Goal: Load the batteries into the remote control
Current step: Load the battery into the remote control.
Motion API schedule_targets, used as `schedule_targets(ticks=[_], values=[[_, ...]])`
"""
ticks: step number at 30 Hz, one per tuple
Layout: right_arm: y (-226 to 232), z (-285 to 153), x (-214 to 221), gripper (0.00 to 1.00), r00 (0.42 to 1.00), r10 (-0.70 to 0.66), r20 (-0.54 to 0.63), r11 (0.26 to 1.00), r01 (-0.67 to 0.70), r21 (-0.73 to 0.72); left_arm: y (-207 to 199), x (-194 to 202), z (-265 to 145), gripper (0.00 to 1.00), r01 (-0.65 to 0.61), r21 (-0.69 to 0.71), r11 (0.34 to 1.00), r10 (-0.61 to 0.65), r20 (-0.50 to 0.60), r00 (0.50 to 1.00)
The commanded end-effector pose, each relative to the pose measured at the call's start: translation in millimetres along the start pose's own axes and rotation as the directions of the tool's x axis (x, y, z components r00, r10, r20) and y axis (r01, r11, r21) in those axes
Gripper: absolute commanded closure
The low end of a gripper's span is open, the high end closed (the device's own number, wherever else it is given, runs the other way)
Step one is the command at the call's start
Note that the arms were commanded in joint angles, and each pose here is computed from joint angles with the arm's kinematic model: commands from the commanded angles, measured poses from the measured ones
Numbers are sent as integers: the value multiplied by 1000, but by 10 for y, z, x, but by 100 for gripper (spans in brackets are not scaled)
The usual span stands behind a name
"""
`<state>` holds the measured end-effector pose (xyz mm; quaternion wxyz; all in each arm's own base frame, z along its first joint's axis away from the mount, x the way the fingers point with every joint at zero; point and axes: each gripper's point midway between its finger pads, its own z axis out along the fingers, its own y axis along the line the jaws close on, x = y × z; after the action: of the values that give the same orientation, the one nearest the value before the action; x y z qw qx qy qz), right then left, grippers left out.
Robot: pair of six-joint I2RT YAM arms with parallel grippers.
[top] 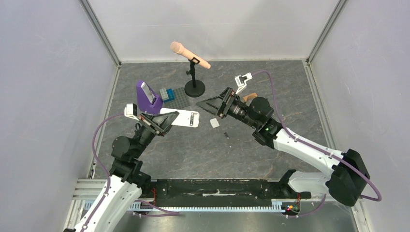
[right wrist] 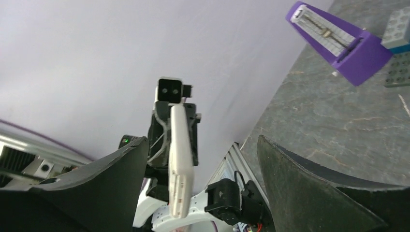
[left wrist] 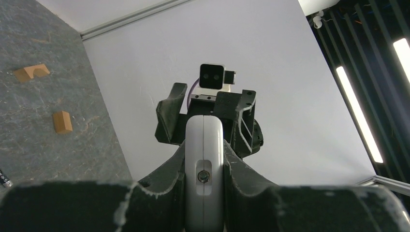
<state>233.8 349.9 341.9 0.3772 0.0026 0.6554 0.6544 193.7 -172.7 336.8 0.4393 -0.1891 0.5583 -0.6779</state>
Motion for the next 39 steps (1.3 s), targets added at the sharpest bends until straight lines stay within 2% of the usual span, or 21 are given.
schedule_targets(ticks=[1,8,20,28,36,39], values=[[388,-17,-10,15,995,-90,-39,986,83,-146,-184,-16,25,98,-73,92,993,73,6,997],[249,-40,180,21,987,-105,-121,988,90,-124,-232,-5,127,98,-70,134,989,72,-14,997],[50,-3,199,50,989,-95,-117,995,90,-47,-190,37,151,98,-71,140,988,77,-38,996],[-10,26,222,55,988,-82,-129,996,79,-27,-182,78,162,98,-75,153,985,85,-63,994],[-76,18,251,81,988,-69,-135,998,69,-4,-182,65,173,98,-70,157,985,80,-57,995],[-70,17,259,88,988,-69,-139,998,68,-9,-203,57,174,98,-63,164,984,73,-53,996]])
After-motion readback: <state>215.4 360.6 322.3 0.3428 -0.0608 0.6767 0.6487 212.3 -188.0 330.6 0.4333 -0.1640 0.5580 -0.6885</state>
